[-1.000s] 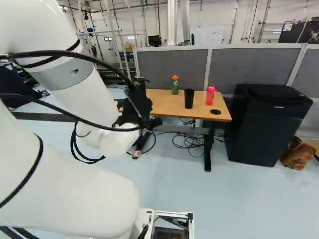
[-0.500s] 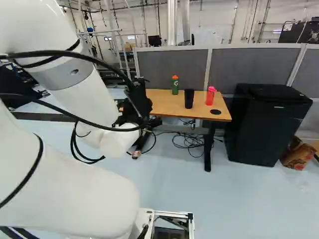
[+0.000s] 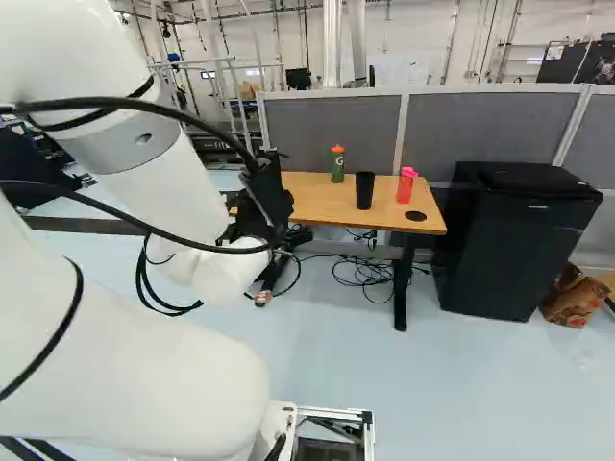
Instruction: Pick up the green bottle from the table
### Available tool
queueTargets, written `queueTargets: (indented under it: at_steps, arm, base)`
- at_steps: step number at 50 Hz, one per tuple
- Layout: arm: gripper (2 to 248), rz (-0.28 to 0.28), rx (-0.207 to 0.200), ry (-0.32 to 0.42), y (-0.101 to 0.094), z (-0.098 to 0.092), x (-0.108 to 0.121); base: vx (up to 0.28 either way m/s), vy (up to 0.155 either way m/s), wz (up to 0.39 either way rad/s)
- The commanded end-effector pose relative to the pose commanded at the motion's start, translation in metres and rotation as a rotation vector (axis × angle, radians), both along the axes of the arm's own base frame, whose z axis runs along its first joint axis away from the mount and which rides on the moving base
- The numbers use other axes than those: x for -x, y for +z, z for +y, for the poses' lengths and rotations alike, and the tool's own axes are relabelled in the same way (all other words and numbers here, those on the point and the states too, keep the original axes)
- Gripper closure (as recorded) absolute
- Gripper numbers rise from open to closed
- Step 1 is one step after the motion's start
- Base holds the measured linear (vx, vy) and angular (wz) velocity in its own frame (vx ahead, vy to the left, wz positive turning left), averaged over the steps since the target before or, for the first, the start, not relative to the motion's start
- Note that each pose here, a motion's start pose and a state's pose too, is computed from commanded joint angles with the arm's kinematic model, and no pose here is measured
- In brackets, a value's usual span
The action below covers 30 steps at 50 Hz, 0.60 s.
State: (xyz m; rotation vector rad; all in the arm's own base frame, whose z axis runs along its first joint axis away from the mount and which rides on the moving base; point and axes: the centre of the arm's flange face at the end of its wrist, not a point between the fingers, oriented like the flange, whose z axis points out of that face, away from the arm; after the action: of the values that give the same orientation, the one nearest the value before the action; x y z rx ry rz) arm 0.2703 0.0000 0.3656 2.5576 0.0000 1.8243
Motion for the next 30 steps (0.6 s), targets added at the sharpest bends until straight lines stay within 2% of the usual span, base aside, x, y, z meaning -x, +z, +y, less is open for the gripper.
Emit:
queueTargets:
  at_steps: [6, 13, 23, 30]
  arm:
    - [3, 0.000, 0.000, 0.000, 0.0000, 0.0000, 0.0000]
    - [3, 0.000, 0.000, 0.000, 0.0000, 0.0000, 0.0000]
    - [3, 0.000, 0.000, 0.000, 0.0000, 0.0000, 0.0000]
    - [3, 0.000, 0.000, 0.000, 0.0000, 0.0000, 0.0000]
  base:
    - [0.023, -0.013, -0.032]
    - [0.134, -0.005, -0.067]
    - [0.180, 0.086, -0.028]
    - [0.197, 0.137, -0.044]
